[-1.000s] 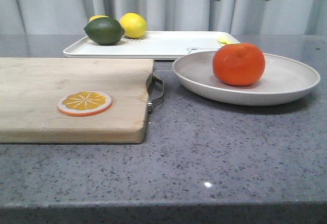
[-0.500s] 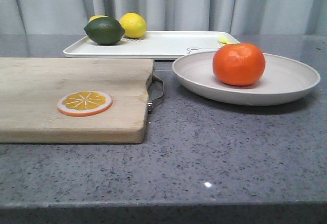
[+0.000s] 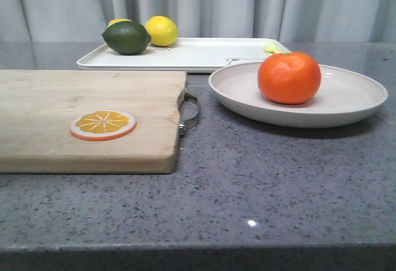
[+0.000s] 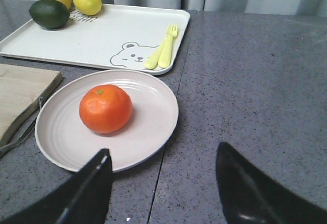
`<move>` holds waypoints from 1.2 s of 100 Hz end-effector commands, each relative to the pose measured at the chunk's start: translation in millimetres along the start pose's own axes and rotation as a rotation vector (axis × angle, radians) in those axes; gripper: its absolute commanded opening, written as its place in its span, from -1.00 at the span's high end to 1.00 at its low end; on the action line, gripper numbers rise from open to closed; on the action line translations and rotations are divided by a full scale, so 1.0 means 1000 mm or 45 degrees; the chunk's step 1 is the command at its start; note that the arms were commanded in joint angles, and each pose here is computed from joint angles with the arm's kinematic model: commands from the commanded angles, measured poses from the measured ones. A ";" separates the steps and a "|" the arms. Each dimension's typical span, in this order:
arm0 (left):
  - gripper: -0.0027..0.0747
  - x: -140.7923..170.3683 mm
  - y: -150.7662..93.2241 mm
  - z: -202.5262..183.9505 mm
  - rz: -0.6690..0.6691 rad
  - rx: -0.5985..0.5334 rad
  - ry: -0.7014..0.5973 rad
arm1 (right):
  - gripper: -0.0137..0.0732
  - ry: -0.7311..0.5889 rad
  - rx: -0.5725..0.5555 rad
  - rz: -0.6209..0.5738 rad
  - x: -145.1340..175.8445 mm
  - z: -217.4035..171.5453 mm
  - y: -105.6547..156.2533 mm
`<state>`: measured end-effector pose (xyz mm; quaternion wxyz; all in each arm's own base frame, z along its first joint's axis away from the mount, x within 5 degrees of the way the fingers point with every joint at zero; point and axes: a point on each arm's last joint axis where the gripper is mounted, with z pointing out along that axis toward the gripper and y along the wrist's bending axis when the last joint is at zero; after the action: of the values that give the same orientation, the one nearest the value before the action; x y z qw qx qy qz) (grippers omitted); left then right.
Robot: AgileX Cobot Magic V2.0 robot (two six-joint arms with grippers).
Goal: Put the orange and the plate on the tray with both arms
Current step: 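Release the orange onto the plate and raise the left gripper, then move the right gripper to the plate rim and grip it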
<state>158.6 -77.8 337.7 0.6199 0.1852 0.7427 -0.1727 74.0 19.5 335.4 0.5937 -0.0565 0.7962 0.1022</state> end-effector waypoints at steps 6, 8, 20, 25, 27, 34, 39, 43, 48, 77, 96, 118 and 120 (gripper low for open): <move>-0.67 0.006 0.010 -0.028 -0.040 -0.129 -0.106 | -0.36 -0.081 0.005 -0.002 -0.014 -0.002 0.000; -0.67 0.008 0.011 -0.030 -0.042 -0.142 -0.107 | -0.36 -0.078 0.005 -0.002 -0.014 -0.002 0.000; -0.67 0.024 0.016 -0.042 -0.050 -0.207 -0.114 | -0.36 -0.076 0.005 -0.002 -0.013 -0.002 0.000; -0.67 0.029 0.017 -0.045 -0.053 -0.227 -0.113 | -0.36 -0.076 0.005 -0.002 -0.013 -0.002 0.000; -0.67 0.031 0.017 -0.046 -0.054 -0.232 -0.110 | -0.36 -0.076 0.005 -0.002 -0.013 -0.002 0.000; -0.67 0.036 0.018 -0.048 -0.058 -0.249 -0.102 | -0.36 -0.077 0.004 -0.001 -0.014 -0.002 0.000; -0.67 0.038 0.018 -0.048 -0.058 -0.249 -0.097 | -0.36 -0.077 0.003 0.001 -0.014 -0.002 0.001; -0.67 0.039 0.018 -0.048 -0.059 -0.249 -0.094 | -0.36 -0.077 0.001 0.004 -0.014 -0.002 0.001; -0.67 0.039 0.018 -0.048 -0.059 -0.249 -0.094 | -0.36 -0.081 -0.001 0.007 -0.014 -0.001 0.001; -0.67 0.039 0.018 -0.048 -0.059 -0.249 -0.094 | -0.36 0.020 -0.005 0.092 -0.016 0.037 -0.002; -0.67 0.039 0.018 -0.048 -0.059 -0.249 -0.094 | -0.36 0.097 0.022 0.154 -0.019 0.080 -0.008; -0.67 0.039 0.018 -0.048 -0.059 -0.249 -0.094 | -0.36 0.240 0.045 0.171 -0.028 0.133 -0.013; -0.67 0.039 0.018 -0.048 -0.059 -0.249 -0.094 | -0.36 0.244 0.046 0.172 -0.029 0.136 -0.014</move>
<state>118.9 -39.3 296.1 0.6390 0.1224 0.7494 -0.1230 191.4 35.9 308.8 0.4724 -0.0100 0.8728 0.1228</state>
